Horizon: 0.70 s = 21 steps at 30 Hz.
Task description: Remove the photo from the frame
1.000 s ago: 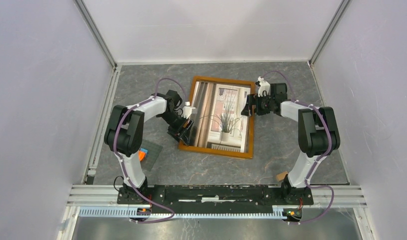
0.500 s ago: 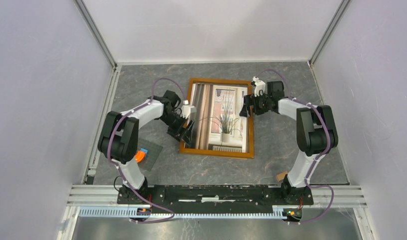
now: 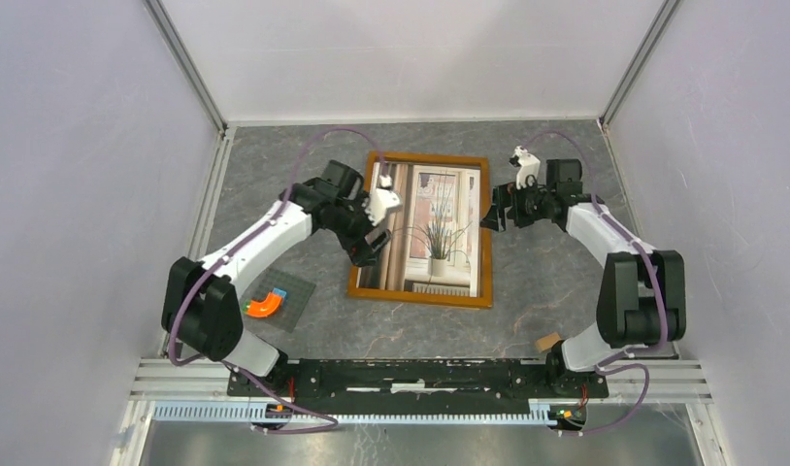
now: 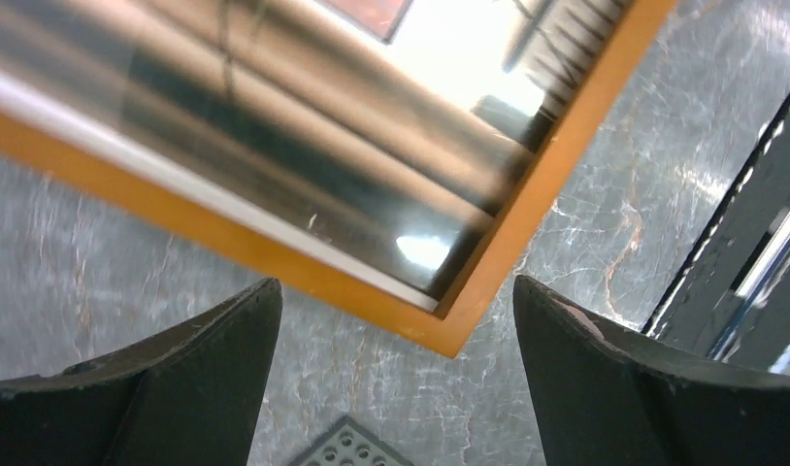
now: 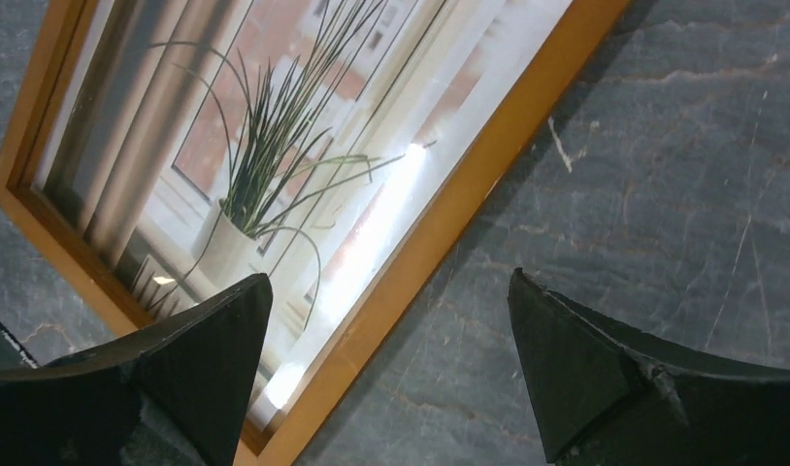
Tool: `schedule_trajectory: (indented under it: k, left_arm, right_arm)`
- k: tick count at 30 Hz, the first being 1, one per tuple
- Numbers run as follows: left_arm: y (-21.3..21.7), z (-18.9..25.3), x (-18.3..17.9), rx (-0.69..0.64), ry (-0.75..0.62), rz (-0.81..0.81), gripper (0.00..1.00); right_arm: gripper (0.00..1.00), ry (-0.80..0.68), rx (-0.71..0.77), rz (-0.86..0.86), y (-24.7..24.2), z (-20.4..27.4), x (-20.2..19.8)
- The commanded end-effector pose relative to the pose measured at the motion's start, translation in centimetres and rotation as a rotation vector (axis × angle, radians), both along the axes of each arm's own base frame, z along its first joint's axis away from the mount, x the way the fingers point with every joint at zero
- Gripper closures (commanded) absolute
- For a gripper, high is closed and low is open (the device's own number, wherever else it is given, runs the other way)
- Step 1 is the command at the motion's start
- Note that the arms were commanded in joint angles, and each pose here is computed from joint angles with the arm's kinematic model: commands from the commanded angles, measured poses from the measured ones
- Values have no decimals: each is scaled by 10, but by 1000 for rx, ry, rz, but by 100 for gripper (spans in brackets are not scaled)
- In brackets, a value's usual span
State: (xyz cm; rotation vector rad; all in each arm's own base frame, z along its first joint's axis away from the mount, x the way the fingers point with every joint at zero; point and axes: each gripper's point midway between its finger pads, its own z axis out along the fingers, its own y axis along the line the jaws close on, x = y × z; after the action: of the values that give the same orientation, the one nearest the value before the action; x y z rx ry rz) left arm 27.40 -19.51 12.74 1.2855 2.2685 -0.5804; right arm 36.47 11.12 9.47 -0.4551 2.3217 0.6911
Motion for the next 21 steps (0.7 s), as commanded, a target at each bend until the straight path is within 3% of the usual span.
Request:
schedule_trajectory:
  k: [1, 10, 15, 18, 21]
  left_arm:
    - [-33, -9, -6, 79, -161, -255, 7]
    - [-88, -64, -40, 201, -170, -494, 13]
    - [-98, -87, -49, 230, -152, -535, 15]
    - [-99, -94, -47, 243, -140, -535, 21]
    - [-102, -95, -50, 230, -123, -545, 34]
  right_arm:
    - [3, 43, 48, -1, -5, -8, -31]
    - [8, 124, 86, -13, -1, -38, -62]
    - [8, 149, 95, -6, 0, -45, -65]
    - [8, 153, 96, -1, 1, -46, -66]
    - [9, 167, 98, 5, 1, -48, -68]
